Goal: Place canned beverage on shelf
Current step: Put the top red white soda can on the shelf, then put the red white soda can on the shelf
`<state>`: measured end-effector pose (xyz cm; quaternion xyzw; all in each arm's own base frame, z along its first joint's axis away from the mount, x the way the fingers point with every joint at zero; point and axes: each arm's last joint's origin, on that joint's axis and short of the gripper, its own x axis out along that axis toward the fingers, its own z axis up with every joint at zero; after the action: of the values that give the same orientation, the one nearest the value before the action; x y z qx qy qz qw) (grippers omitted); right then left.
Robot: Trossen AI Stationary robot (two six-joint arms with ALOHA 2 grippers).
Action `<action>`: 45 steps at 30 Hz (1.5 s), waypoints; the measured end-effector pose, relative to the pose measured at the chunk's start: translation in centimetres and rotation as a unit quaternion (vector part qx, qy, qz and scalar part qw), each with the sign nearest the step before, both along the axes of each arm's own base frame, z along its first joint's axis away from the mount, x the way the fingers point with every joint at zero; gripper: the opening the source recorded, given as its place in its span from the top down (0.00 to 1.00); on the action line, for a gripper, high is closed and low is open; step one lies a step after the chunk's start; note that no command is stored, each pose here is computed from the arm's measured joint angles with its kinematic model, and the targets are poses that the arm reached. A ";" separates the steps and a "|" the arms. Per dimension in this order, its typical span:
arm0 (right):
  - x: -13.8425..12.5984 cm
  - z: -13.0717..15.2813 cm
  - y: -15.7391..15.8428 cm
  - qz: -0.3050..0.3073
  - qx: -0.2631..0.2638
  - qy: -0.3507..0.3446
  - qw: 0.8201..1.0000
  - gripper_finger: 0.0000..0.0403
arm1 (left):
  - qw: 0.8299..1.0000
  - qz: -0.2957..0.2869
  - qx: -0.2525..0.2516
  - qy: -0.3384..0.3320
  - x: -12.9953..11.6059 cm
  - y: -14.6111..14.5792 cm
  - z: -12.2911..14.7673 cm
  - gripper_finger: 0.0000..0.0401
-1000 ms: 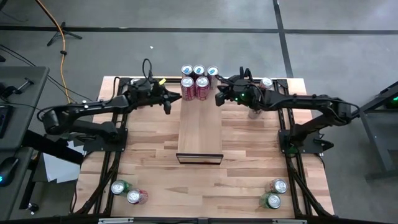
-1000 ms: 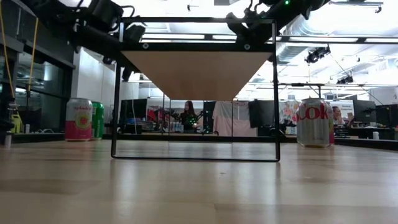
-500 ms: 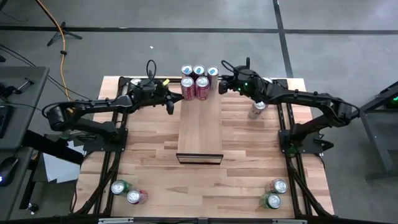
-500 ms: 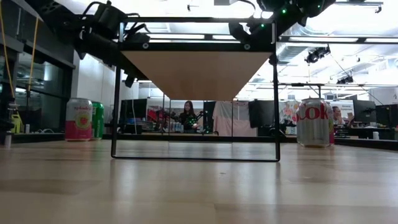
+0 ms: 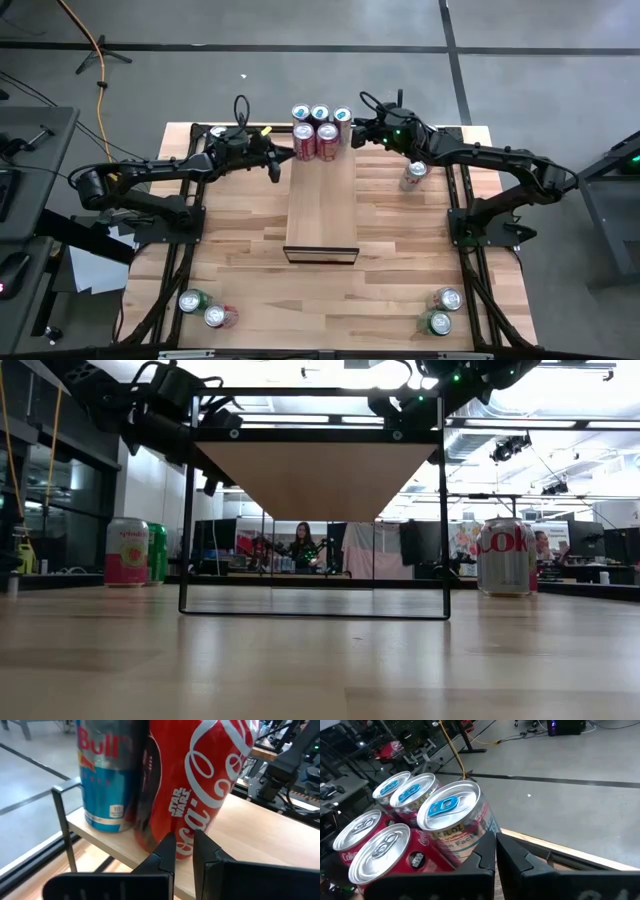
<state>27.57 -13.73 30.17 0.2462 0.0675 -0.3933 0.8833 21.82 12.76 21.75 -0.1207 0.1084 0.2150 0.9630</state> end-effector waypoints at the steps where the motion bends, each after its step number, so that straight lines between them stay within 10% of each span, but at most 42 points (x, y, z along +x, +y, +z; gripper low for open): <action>1: 0.0 0.0 0.0 0.003 0.001 -0.001 1.000 1.00 | 1.000 0.003 0.001 0.000 0.0 0.0 0.0 1.00; 22: 0.0 -0.1 0.0 0.026 -0.010 0.017 0.999 1.00 | 1.000 -0.009 -0.020 -0.020 -0.4 -0.3 0.7 1.00; 33: -6.3 3.9 3.7 0.060 -0.037 0.080 0.994 1.00 | 0.986 -0.004 0.057 -0.159 -5.4 -2.9 7.6 1.00; 45: -8.1 7.5 7.6 0.141 -0.122 -0.005 0.982 1.00 | 0.948 -0.112 0.001 -0.297 -7.2 -6.4 10.8 1.00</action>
<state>19.50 -6.10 37.71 0.1268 0.0485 -0.2689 0.9535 14.64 6.38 32.52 -0.1654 -0.1694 0.0603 0.9697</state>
